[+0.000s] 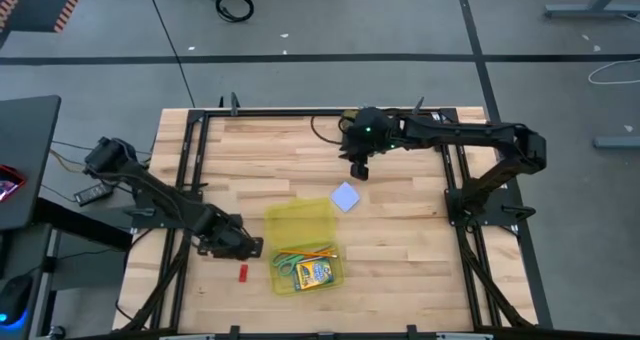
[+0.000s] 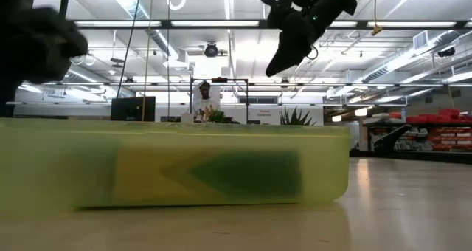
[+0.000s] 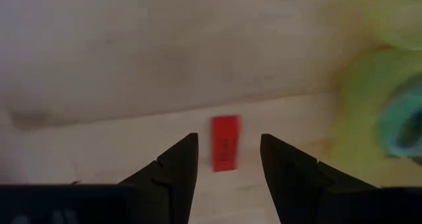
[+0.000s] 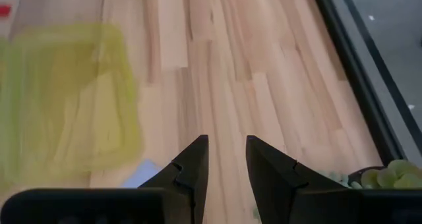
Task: Pack school essentials
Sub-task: Put the red eraser into the yellow supply box
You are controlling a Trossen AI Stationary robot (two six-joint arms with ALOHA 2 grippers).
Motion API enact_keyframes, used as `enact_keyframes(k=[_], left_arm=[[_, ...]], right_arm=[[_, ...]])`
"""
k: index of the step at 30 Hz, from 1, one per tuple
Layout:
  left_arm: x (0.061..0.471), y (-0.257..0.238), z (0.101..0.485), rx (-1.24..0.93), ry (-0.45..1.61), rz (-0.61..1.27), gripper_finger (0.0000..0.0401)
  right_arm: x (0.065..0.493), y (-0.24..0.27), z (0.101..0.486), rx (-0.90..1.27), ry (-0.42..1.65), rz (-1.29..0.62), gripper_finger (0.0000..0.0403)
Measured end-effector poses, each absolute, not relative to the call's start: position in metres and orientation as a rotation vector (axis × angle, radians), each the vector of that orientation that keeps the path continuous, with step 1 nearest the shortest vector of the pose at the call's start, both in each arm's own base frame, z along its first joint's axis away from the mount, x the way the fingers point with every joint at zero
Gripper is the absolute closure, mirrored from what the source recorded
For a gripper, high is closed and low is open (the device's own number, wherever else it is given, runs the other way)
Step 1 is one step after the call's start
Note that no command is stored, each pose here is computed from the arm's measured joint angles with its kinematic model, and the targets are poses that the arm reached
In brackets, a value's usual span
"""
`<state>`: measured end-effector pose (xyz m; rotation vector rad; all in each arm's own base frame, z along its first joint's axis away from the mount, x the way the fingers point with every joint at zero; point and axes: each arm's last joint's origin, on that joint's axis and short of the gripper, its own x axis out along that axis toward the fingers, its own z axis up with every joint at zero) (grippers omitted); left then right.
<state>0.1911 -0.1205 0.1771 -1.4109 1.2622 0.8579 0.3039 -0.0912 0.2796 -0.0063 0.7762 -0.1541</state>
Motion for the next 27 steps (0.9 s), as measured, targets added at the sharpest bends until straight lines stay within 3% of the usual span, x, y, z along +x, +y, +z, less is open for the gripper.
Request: enact_keyframes(k=[15,27], left_arm=[[0.216,-0.145,0.141,-1.575,1.372,0.874,0.0229],[0.215,-0.151,0.158,-1.500,1.412,0.967,0.0229]], right_arm=[[0.302,-0.090,0.283,0.015,0.768,-0.146,0.0295],[0.302,-0.090,0.283,-0.012,0.770,-0.134,0.0295]])
